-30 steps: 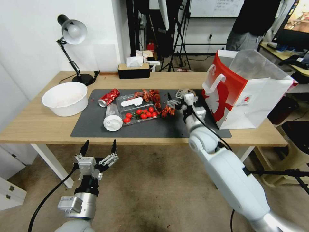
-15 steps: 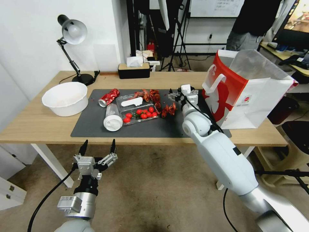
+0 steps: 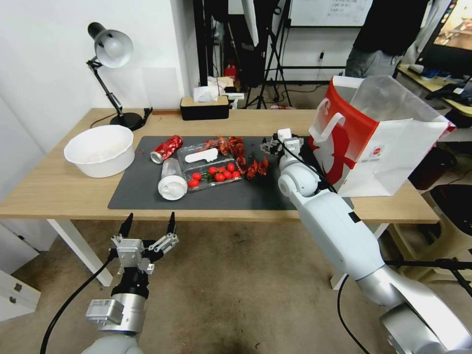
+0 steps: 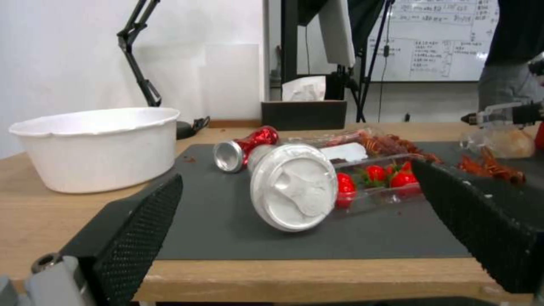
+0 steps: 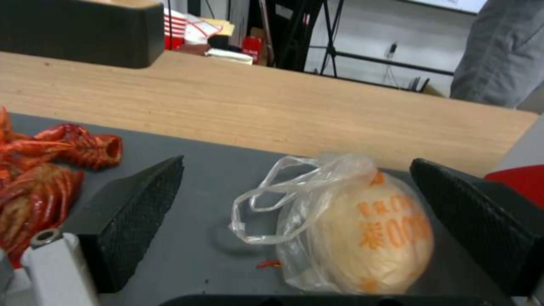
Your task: Pick up the trash from the table and place it into the takeout bag.
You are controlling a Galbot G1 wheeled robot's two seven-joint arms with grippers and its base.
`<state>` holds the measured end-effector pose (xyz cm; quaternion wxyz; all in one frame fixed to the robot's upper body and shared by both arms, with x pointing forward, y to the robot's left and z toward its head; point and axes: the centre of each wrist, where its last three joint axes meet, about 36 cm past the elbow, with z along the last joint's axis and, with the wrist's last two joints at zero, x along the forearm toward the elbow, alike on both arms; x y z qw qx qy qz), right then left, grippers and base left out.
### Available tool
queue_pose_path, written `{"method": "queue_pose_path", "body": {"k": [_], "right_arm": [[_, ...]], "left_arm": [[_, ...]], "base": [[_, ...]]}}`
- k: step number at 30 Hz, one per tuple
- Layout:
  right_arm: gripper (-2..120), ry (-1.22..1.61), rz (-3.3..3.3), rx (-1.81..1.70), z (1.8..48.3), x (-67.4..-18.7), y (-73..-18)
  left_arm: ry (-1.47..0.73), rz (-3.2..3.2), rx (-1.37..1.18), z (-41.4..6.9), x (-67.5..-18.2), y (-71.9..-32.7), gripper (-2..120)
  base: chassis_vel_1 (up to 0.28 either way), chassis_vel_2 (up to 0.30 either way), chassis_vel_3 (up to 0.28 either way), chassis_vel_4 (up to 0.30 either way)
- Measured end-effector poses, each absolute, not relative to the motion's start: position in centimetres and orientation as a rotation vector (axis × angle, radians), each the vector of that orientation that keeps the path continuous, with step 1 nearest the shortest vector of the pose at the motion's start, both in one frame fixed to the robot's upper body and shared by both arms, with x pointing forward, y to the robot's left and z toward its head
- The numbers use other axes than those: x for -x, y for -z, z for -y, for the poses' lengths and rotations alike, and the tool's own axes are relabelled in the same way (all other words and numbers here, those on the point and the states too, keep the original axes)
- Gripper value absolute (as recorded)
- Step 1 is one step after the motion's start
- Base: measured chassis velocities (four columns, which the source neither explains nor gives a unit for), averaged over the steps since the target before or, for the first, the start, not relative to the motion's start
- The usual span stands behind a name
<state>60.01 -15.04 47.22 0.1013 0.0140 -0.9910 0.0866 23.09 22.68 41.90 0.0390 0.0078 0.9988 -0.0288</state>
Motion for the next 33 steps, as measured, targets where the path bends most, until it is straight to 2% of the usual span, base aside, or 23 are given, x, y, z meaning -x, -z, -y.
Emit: {"method": "queue_pose_path", "body": {"k": [13, 33], "right_arm": [[100, -0.238, 2.866, 0.016, 14.3, -63.0, -45.5], [100, -0.268, 2.789, 0.106, 16.5, -64.9, -43.3]], "left_arm": [[0.106, -3.053, -0.027, -22.8, -23.2, -42.1, 100], [0.109, -3.056, -0.049, -22.6, -23.5, -41.9, 100]], "base": [[0.000, 0.000, 0.000, 0.000], [0.000, 0.000, 0.000, 0.000]]}}
